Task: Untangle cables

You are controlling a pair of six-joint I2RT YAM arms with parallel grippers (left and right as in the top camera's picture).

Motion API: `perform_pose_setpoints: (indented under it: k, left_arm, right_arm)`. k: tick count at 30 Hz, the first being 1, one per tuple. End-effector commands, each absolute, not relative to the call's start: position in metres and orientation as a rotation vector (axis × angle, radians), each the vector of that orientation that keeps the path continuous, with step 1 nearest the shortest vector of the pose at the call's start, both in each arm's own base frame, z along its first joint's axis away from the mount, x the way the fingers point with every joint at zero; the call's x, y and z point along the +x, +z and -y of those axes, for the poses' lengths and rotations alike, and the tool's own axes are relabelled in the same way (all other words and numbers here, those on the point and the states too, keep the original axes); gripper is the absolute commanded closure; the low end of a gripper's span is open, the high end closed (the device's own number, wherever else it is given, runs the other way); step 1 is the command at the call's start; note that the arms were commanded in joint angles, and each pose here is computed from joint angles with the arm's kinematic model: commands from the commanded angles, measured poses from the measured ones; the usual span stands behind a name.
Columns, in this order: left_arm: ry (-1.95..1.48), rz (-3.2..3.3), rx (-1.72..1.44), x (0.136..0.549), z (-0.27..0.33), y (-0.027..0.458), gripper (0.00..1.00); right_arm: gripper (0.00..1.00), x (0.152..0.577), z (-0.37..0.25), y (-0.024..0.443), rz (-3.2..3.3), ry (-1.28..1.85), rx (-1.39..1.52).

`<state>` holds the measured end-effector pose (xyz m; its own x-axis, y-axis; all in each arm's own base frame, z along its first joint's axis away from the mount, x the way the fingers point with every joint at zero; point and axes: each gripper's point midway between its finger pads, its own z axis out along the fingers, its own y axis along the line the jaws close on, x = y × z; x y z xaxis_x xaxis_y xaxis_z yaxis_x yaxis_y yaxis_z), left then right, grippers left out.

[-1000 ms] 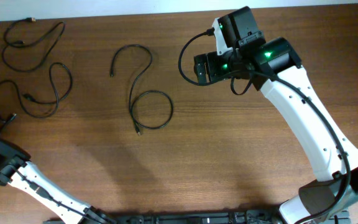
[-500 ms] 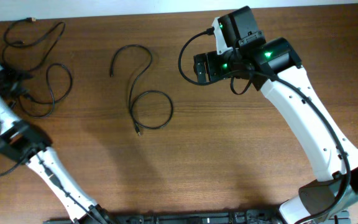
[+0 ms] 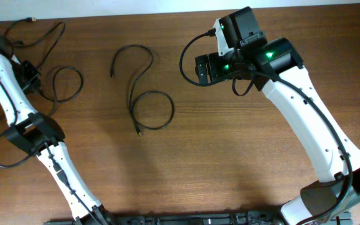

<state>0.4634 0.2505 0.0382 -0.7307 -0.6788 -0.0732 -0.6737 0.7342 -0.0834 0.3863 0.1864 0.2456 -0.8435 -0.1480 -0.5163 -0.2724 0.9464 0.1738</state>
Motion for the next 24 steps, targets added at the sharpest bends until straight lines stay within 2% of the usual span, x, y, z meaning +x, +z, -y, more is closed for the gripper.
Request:
perform_pose_setpoints:
  k: [1, 3, 4, 5, 6, 7, 10, 13, 14, 20, 22, 24]
  left_arm:
    - [-0.070, -2.781, -1.167, 0.459, -0.261, 0.054, 0.78]
    - [-0.158, -2.695, -1.134, 0.469, -0.260, 0.083, 0.76]
    - [-0.293, -2.633, -1.042, 0.483, -0.247, 0.109, 0.71]
    - [-0.438, -2.639, -0.781, 0.499, -0.219, 0.125, 0.55]
    - [-0.421, -2.693, -0.662, 0.501, -0.206, 0.119, 0.35]
    - [-0.375, -2.752, -0.639, 0.501, -0.199, 0.105, 0.32]
    - [-0.302, -2.894, -0.606, 0.501, -0.177, 0.066, 0.32]
    - [-0.184, -2.965, -0.601, 0.495, -0.181, 0.045, 0.34]
    - [-0.094, -2.988, -0.621, 0.490, -0.192, 0.039, 0.42]
    - [0.023, -2.969, -0.882, 0.464, -0.232, 0.038, 0.43]
    - [0.003, -2.962, -0.895, 0.463, -0.235, 0.038, 0.50]
    - [0.003, -2.965, -0.892, 0.463, -0.234, 0.037, 0.51]
  right_arm:
    - [0.01, 0.385, -0.186, 0.247, -2.583, 0.338, -0.288]
    - [0.01, 0.385, -0.186, 0.247, -2.582, 0.339, -0.288]
    - [0.01, 0.385, -0.186, 0.247, -2.582, 0.339, -0.288]
    - [0.01, 0.385, -0.186, 0.248, -2.580, 0.339, -0.287]
    - [0.01, 0.386, -0.186, 0.248, -2.577, 0.340, -0.287]
    - [0.01, 0.386, -0.186, 0.248, -2.574, 0.341, -0.287]
    - [0.01, 0.386, -0.186, 0.248, -2.577, 0.340, -0.287]
    - [0.01, 0.386, -0.186, 0.248, -2.576, 0.341, -0.287]
    - [0.01, 0.386, -0.186, 0.248, -2.577, 0.340, -0.288]
    - [0.01, 0.386, -0.186, 0.248, -2.575, 0.340, -0.288]
    - [0.01, 0.387, -0.187, 0.249, -2.570, 0.342, -0.287]
    - [0.01, 0.387, -0.187, 0.249, -2.570, 0.342, -0.287]
